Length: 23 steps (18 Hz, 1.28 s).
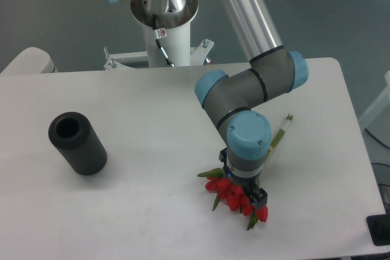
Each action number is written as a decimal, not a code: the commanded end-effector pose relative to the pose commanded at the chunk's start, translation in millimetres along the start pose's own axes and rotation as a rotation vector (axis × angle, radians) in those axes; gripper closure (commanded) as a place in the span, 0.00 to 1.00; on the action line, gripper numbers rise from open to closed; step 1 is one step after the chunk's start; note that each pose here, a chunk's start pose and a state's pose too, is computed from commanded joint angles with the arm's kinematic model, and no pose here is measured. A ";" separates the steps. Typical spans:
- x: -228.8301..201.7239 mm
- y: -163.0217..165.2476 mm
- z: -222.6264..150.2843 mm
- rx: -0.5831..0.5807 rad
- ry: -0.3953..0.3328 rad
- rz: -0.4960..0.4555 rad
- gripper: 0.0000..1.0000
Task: Pick up the flowers from the table
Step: 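Hold the gripper closed around the red tulip stems, then lift the gripper upward, raising the tulip stems off the table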
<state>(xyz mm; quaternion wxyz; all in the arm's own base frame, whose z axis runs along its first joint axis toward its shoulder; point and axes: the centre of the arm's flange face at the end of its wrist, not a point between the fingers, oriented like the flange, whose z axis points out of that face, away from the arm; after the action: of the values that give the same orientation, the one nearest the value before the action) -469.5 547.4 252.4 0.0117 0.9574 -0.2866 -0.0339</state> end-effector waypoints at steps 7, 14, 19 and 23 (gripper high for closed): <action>0.4 0.1 -0.5 0.000 -0.002 0.000 0.00; 0.9 0.0 -1.0 0.002 -0.001 -0.002 0.00; 0.7 7.0 -7.0 0.031 0.001 -0.017 0.00; -1.5 55.3 -8.3 0.091 0.012 -0.093 0.00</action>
<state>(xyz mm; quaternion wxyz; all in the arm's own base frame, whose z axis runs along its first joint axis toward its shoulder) -500.5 502.0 263.1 -0.0316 0.9694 -0.2428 -0.0155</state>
